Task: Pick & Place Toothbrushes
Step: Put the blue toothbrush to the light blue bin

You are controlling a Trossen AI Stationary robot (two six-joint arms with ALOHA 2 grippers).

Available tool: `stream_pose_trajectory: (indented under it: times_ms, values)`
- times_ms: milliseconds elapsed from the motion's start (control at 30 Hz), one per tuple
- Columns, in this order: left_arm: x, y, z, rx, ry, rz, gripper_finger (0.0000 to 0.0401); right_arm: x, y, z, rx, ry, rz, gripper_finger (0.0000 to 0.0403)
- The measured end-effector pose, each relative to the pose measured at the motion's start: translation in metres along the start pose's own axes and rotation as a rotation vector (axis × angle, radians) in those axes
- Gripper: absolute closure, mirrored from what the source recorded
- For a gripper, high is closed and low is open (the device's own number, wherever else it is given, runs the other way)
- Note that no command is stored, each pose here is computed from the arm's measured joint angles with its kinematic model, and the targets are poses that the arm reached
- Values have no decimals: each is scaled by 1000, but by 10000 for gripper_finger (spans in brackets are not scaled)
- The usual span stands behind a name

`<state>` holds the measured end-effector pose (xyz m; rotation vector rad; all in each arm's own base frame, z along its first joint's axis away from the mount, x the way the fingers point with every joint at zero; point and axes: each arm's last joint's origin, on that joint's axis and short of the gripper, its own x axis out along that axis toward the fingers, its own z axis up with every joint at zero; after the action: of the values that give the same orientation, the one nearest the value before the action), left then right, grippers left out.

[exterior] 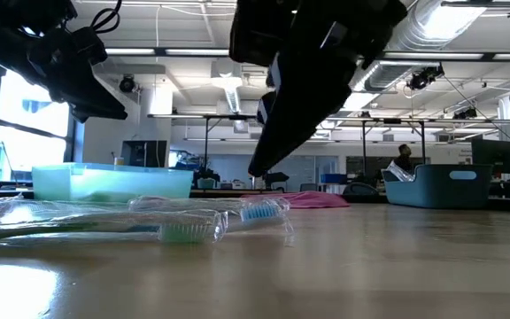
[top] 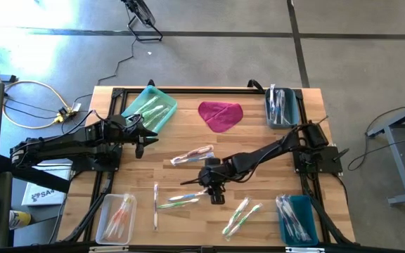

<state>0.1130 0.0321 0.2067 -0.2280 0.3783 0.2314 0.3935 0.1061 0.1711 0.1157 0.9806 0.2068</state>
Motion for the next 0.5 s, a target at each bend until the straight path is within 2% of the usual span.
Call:
stream_pose_trajectory:
  times_ms: [167,500]
  values:
    - [0,0,0,0,0,0,285,6,-1,-1,46,-87,21,236]
    - [0,0,0,0,1,0,285,11,-1,-9,75,-118,86,237]
